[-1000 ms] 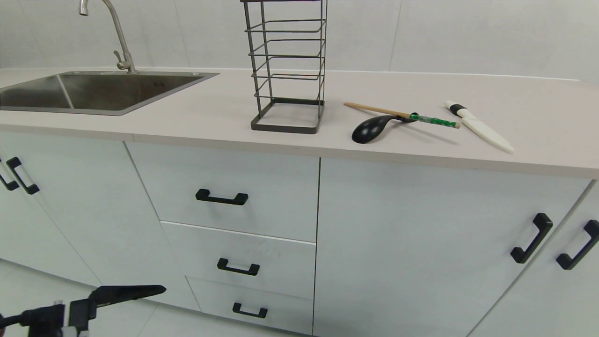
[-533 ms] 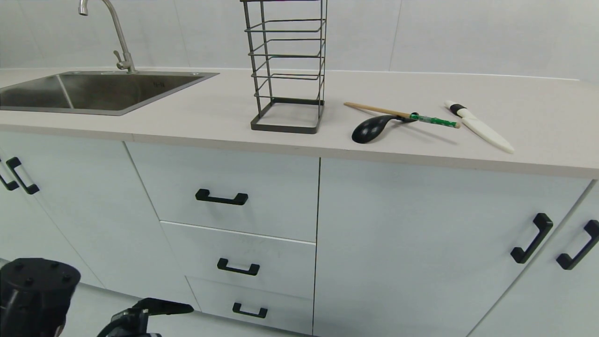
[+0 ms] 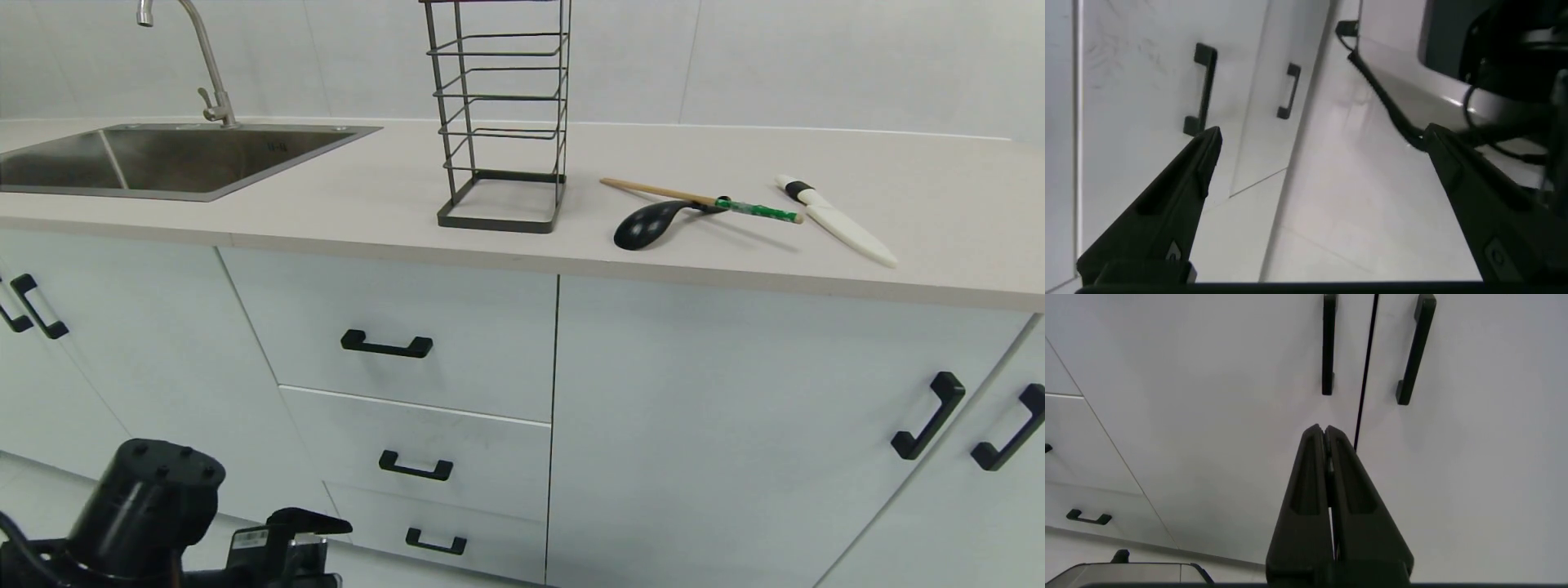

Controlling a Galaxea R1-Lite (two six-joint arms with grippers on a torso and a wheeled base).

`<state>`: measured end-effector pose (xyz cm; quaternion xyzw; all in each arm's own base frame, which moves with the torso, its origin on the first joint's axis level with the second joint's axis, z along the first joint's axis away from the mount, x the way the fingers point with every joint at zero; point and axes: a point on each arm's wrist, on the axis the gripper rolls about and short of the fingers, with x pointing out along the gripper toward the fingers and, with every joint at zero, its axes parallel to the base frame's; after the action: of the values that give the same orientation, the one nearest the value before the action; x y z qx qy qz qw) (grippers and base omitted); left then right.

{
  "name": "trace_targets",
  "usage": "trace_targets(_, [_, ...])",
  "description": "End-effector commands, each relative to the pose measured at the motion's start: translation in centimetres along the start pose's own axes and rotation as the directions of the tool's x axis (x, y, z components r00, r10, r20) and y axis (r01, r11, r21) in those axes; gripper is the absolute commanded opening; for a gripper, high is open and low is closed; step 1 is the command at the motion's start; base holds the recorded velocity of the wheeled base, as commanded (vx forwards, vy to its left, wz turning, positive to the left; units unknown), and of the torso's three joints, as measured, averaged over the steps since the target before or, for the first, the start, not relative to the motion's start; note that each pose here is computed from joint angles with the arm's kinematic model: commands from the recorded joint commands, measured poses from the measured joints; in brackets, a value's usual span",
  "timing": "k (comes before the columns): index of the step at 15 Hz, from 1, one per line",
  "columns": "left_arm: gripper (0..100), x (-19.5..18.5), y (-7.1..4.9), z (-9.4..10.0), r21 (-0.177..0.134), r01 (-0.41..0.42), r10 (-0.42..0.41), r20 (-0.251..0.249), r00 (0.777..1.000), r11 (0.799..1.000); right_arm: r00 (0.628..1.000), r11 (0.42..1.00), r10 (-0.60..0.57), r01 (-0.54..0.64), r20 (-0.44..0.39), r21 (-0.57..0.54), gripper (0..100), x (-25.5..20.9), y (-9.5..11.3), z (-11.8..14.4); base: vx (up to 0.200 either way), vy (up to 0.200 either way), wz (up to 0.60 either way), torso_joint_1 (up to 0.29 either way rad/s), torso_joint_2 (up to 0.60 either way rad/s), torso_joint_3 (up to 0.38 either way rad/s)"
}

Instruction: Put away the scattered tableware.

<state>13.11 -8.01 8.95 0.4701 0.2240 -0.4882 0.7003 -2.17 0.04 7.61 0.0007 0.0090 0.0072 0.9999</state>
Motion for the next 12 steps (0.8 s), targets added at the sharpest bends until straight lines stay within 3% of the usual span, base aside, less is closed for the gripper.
trace_targets(1, [100,2.6,0.8,0.0,0.021,0.028,-0.026,-0.075,0.997,0.999,1.000,1.000,0.001,-0.001,-0.002,0.000,0,0.0,0.0,0.0,0.000,0.000,0.00,0.000,0.00,0.000])
trace_targets(6, [100,6.7,1.0,-1.4,-0.008,0.077,-0.077,-0.242,0.967,0.997,1.000,1.000,0.001,-0.001,0.000,0.000,0,0.0,0.0,0.0,0.000,0.000,0.00,0.000,0.00,0.000])
trace_targets(9, [100,8.1,1.7,-1.3,-0.004,0.057,-0.056,-0.242,0.969,0.998,1.000,1.000,0.001,-0.001,-0.002,0.000,0,0.0,0.0,0.0,0.000,0.000,0.00,0.000,0.00,0.000])
trace_targets(10, [100,8.9,2.6,-1.3,-0.012,0.033,-0.035,-0.246,0.969,0.999,1.000,1.000,0.001,-0.001,-0.002,0.000,0,0.0,0.0,0.0,0.000,0.000,0.00,0.000,0.00,0.000])
trace_targets(12, [100,10.1,3.2,-1.3,-0.010,0.037,-0.038,-0.247,0.968,0.999,1.000,1.000,0.001,-0.001,-0.002,0.000,0,0.0,0.0,0.0,0.000,0.000,0.00,0.000,0.00,0.000])
